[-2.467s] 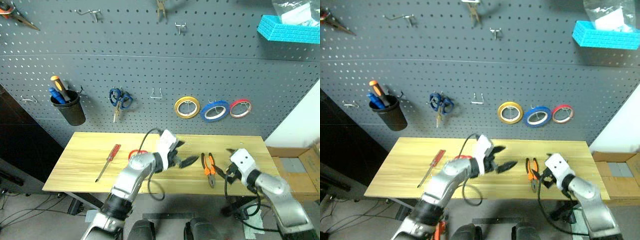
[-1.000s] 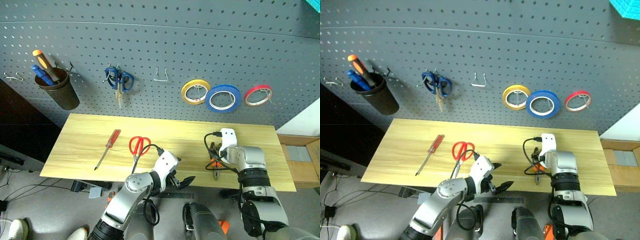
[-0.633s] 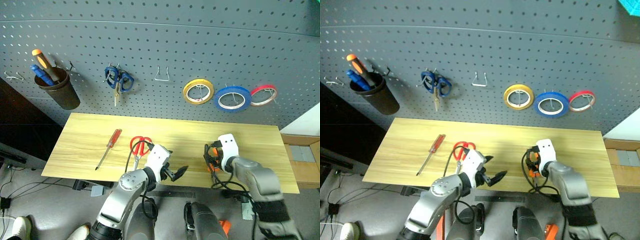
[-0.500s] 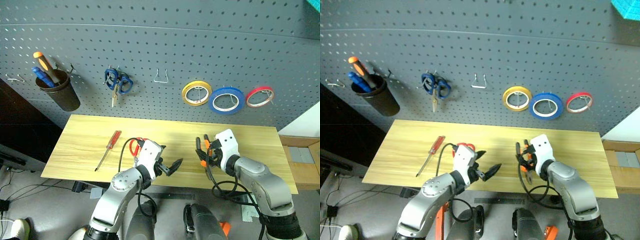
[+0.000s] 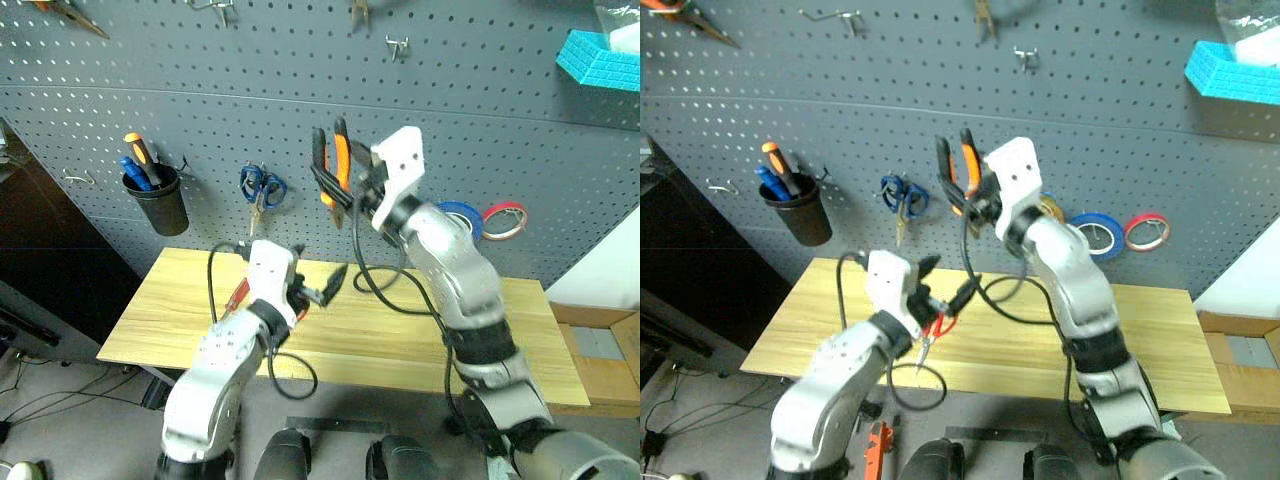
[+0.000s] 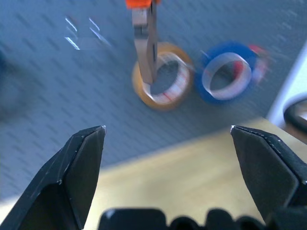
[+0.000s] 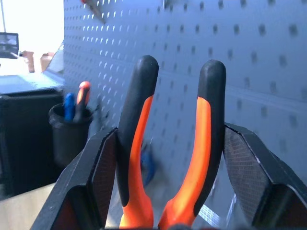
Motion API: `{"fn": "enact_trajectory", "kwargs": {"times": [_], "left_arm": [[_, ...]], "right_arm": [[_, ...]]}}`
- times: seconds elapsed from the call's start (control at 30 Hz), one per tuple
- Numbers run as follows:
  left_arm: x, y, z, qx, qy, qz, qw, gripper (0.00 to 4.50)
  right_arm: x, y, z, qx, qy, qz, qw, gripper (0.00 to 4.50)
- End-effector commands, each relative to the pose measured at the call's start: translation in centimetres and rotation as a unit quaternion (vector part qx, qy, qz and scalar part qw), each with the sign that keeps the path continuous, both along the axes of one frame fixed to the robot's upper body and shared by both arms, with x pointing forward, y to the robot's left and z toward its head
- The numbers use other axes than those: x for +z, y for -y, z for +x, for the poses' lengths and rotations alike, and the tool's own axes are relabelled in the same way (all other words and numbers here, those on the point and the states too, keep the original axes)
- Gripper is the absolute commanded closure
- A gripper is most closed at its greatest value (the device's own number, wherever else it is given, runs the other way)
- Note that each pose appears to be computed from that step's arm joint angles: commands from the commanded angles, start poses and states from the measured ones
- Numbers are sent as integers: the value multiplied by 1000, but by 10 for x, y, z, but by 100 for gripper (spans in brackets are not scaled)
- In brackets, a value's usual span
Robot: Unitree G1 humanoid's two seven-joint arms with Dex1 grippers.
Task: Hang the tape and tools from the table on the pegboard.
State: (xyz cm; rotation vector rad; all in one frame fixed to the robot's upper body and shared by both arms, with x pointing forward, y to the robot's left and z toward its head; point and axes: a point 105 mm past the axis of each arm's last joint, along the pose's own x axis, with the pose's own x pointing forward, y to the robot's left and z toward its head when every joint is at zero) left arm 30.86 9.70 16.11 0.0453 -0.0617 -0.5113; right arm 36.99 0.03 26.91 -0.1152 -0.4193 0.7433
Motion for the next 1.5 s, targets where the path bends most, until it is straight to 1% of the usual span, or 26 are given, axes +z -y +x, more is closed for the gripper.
{"fn": "enact_trajectory", "kwargs": {"times": [0.03, 0.1, 0.3, 0.37, 0.57, 0.73, 0.83, 1.03, 1.2, 1.33, 1.5], "left_arm": [[13, -10, 21, 24, 29, 5, 999, 0], [18, -7, 34, 17, 38, 12, 999, 0], [35, 5, 54, -8, 57, 12, 998, 0], [37, 11, 61, -21, 58, 17, 998, 0], [40, 21, 71, -46, 60, 20, 997, 0], [39, 24, 71, -54, 59, 23, 997, 0], [33, 23, 71, -53, 51, 29, 997, 0], [24, 18, 65, -50, 41, 30, 998, 0], [24, 19, 63, -49, 41, 26, 998, 0], [22, 21, 60, -50, 39, 23, 998, 0], [19, 21, 60, -46, 37, 20, 998, 0]], "right_arm": [[22, 2, 14, -18, 57, 11, 998, 170], [25, 4, 25, -30, 66, 7, 997, 170], [34, 11, 46, -56, 82, -3, 995, 170], [31, 14, 55, -65, 74, -12, 995, 170], [36, 17, 63, -70, 79, -16, 994, 170], [37, 17, 65, -75, 78, -10, 994, 170], [35, 17, 67, -78, 75, -3, 994, 170], [41, 18, 66, -81, 89, -9, 993, 170], [52, 23, 64, -91, 110, -13, 990, 170], [63, 24, 61, -102, 140, -34, 984, 170], [60, 25, 63, -121, 144, -87, 978, 170]]}}
